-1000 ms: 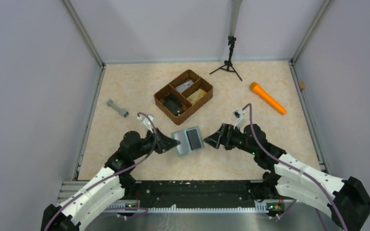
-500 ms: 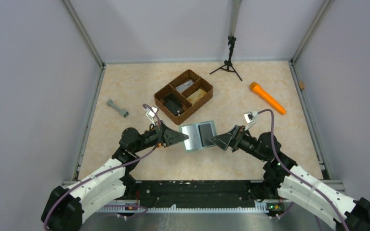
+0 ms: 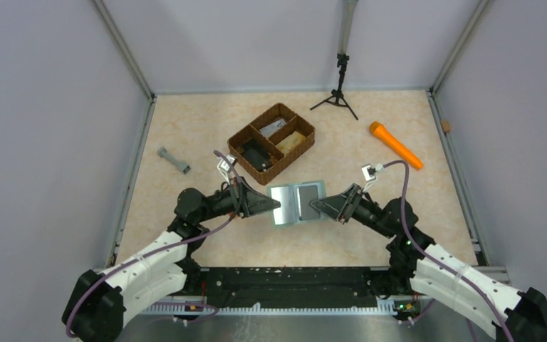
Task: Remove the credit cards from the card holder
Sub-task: Remove the credit card from the card holder.
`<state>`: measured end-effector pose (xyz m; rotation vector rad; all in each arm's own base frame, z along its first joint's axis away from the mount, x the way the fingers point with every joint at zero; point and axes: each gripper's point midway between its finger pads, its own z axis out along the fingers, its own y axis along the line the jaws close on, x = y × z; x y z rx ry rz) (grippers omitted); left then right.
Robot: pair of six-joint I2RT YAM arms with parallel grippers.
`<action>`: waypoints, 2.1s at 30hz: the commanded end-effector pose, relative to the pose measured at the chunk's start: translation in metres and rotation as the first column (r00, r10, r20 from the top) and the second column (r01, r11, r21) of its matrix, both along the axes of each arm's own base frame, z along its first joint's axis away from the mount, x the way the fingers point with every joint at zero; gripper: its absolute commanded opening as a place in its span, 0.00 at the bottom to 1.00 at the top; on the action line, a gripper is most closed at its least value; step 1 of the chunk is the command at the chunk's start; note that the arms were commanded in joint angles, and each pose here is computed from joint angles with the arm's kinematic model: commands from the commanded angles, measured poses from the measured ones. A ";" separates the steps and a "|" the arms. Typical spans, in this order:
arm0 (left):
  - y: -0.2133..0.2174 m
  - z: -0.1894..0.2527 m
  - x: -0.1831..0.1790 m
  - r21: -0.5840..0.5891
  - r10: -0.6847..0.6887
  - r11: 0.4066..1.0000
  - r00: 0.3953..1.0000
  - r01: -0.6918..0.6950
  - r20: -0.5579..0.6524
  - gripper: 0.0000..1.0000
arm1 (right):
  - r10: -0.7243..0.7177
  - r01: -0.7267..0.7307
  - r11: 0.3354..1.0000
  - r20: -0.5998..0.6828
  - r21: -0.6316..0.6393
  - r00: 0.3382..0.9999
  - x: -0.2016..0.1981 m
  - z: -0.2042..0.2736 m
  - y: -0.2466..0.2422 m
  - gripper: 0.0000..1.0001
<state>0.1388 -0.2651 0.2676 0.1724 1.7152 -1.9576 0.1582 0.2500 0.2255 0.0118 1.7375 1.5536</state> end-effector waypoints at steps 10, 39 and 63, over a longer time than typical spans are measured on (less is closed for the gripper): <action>0.019 -0.043 0.057 0.374 0.280 0.877 0.954 -0.301 0.110 0.55 | -0.140 0.137 0.989 -0.048 -0.051 0.989 0.019 0.003 -0.015 0.00; -0.063 -0.042 0.050 0.322 0.100 0.943 0.995 -0.088 -0.022 0.52 | -0.203 0.188 0.972 -0.107 -0.139 0.973 0.039 -0.030 -0.011 0.00; -0.065 -0.029 0.037 0.143 -0.020 0.989 0.999 0.025 -0.038 0.19 | 0.003 0.010 0.990 -0.090 0.138 0.996 0.012 0.014 0.010 0.01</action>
